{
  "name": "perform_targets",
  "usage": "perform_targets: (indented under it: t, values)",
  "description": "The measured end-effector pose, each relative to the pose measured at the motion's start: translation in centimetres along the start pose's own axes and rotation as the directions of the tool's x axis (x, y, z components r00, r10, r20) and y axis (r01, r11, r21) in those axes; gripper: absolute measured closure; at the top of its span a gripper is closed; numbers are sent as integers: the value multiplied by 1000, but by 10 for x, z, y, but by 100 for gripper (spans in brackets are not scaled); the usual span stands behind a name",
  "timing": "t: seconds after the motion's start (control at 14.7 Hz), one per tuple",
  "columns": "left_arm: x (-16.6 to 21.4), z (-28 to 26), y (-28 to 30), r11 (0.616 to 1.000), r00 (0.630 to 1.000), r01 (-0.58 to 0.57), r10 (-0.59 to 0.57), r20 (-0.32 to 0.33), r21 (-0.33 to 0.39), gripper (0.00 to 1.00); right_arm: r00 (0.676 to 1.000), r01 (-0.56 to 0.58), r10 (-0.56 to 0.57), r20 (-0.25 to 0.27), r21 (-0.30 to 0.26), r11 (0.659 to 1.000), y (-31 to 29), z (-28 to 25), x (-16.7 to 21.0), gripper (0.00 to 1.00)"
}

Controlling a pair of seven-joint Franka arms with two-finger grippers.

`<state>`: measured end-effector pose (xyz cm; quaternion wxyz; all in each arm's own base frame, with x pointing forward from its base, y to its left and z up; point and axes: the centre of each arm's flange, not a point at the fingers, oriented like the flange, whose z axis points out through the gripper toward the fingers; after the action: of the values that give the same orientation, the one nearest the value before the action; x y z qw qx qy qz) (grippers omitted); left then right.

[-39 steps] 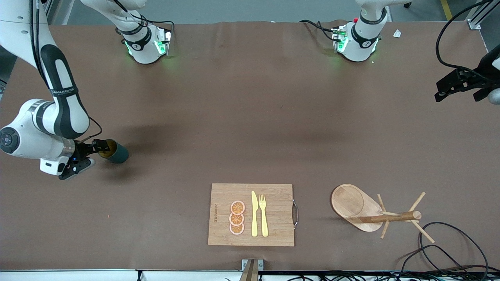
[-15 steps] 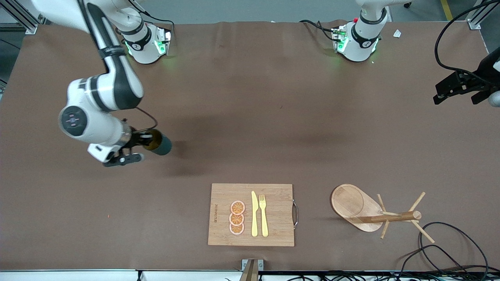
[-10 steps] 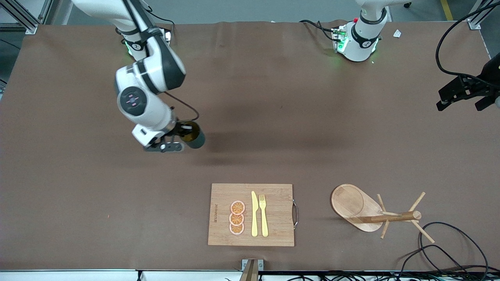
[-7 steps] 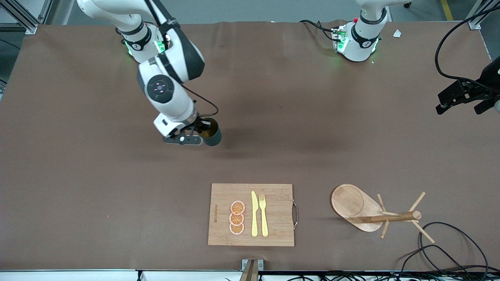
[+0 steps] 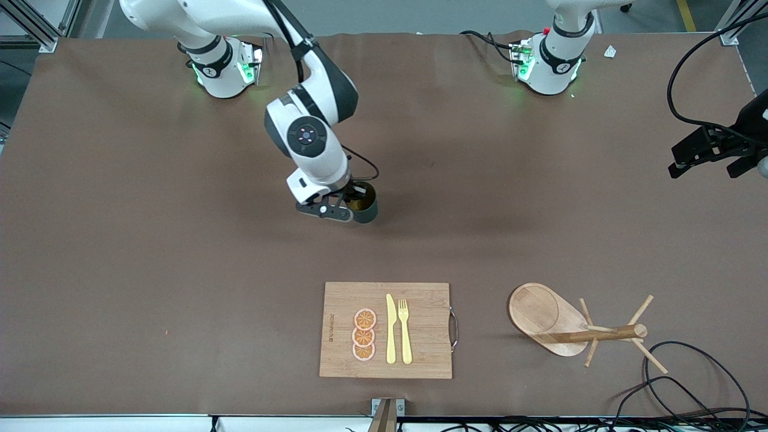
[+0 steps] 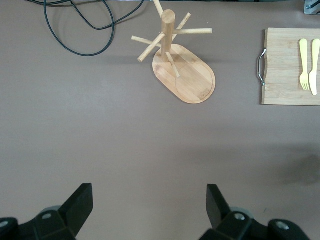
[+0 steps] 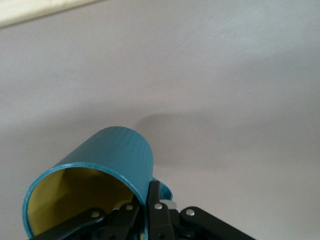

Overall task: Pass cup and hang on rack
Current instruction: 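Lift the teal mug and carry it toward the table middle, then set the mug down, open the right gripper and withdraw it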

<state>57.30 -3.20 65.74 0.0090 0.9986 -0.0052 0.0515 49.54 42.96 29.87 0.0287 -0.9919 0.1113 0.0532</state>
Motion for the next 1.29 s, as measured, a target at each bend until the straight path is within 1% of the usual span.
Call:
perform_targets:
  t: [0.41,0.61,0.68,0.75,0.82,0.88,1.02,1.09,1.29]
  values:
    - [1,4,13,1000,1000,-20,20,7,-4,0,999,53,-53,-9,-11,999,-30,41,-27,96]
    - [0,4,12,1000,1000,-19,19,10,-3,0,998,61,-61,-5,-20,998,-34,50,-31,96]
    - [0,4,12,1000,1000,-19,19,16,-3,0,998,62,-62,-4,-21,998,-34,51,-32,93]
    - [-1,4,12,1000,1000,-19,19,20,-3,0,998,62,-62,-4,-21,998,-35,52,-31,93]
    - [-2,3,12,1000,1000,-20,20,21,-3,0,998,61,-61,-5,-21,998,-35,52,-31,88]
    - [-2,2,12,1000,1000,-20,20,20,-2,0,998,61,-61,-6,-21,998,-36,52,-30,79]
    - [-2,2,14,1000,1000,-22,22,20,-3,0,998,59,-59,-9,-18,998,-36,50,-29,61]
    - [-3,2,17,1000,999,-28,28,24,-3,0,998,58,-58,-14,-13,998,-37,48,-27,50]
    - [-8,4,24,999,998,-41,41,58,-4,0,998,49,-49,-26,-1,999,-38,31,-16,23]
